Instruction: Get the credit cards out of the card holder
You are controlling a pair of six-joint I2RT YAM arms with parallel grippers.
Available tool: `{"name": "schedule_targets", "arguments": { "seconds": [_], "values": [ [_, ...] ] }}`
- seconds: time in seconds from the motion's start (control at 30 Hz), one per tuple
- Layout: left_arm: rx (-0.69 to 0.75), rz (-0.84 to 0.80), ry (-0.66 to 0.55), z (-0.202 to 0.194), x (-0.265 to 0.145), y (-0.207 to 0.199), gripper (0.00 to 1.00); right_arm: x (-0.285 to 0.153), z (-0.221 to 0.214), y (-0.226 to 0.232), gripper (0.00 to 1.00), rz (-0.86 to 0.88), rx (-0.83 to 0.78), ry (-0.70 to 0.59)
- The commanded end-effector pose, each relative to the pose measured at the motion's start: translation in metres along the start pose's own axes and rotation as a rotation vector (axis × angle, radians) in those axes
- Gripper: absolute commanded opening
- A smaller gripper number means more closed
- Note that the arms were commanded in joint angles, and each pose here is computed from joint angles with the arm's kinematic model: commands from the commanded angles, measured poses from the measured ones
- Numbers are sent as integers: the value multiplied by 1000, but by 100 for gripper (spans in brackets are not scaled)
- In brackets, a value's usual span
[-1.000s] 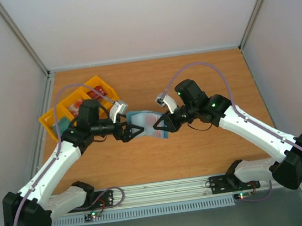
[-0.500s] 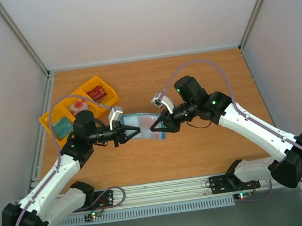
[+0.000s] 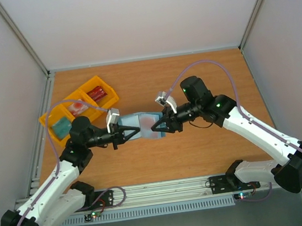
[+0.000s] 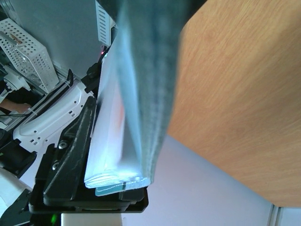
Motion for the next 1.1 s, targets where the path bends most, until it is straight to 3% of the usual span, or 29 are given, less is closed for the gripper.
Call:
{"name": "schedule_targets", "arguments": {
  "seconds": [0.0, 0.23, 0.53, 0.63, 1.07],
  "values": [
    [84, -20, -63, 15, -2, -8, 0, -3, 4, 1, 35, 25, -30, -36],
    [94, -35, -53, 11, -2, -10, 0, -17, 1, -11, 32, -29, -17, -71],
    [109, -46, -49, 15, 2, -12, 0, -2, 10, -29, 28, -68, 34, -101],
    [108, -43, -47, 15, 5, -11, 0, 14, 12, -30, 30, -104, 9, -81],
    [100, -25, -48, 12, 7, -9, 0, 30, 19, -5, 34, 64, -8, -84]
  ]
}}
Point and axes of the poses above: each gripper's point midway between its finger pads, its own x axis out along the fingers, its own y axis along the line the jaws close on, z = x × y, the point moved 3 cm from there along -x, back along the fingers, and after that the axes turned 13 degrees about x, right-handed, at the moved point
